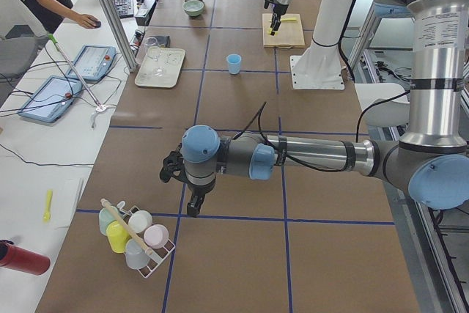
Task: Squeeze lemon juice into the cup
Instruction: 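Close the right gripper on the yellow lemon slice and lift it, then carry the lemon slice with the right gripper over the blue cup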
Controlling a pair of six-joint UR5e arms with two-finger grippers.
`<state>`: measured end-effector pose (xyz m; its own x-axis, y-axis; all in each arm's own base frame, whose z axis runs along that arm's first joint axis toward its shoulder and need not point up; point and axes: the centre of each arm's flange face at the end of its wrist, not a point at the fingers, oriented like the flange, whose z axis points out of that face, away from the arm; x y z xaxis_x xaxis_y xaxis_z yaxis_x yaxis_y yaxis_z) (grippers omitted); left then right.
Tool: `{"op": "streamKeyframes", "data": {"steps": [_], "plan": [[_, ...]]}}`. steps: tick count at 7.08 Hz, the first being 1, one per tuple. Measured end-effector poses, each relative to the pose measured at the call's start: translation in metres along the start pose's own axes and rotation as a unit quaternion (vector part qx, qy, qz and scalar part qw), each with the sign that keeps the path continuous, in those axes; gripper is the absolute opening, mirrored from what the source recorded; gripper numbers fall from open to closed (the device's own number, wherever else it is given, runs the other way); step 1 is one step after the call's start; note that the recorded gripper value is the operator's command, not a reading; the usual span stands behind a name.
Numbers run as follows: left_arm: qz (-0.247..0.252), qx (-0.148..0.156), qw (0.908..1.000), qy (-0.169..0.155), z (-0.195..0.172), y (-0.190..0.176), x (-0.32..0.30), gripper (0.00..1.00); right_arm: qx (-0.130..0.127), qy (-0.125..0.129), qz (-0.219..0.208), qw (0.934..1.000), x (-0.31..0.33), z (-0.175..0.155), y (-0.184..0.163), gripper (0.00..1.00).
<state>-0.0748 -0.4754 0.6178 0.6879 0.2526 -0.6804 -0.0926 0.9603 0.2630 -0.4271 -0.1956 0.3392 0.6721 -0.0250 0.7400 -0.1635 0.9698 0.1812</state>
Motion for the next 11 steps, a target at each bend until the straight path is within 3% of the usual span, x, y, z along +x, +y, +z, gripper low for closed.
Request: {"op": "streamKeyframes", "data": {"steps": [3,6,9,11], "plan": [[0.0,0.0,1.0,0.0,0.0,0.0,0.0,1.0,0.003,0.016,0.02,0.9997,-0.057,-0.015,-0.038,0.0],[-0.001,-0.001,1.0,0.0,0.001,0.001,-0.001,1.0,-0.003,0.032,0.057,0.9978,-0.139,-0.027,-0.109,0.0],[-0.002,-0.002,1.0,0.0,0.002,0.002,-0.002,1.0,0.003,0.034,0.079,0.9963,-0.204,-0.021,-0.169,0.0],[-0.004,-0.003,1.0,0.0,0.003,0.003,-0.003,1.0,0.007,0.049,0.081,0.9955,-0.245,-0.002,-0.2,0.0]]}}
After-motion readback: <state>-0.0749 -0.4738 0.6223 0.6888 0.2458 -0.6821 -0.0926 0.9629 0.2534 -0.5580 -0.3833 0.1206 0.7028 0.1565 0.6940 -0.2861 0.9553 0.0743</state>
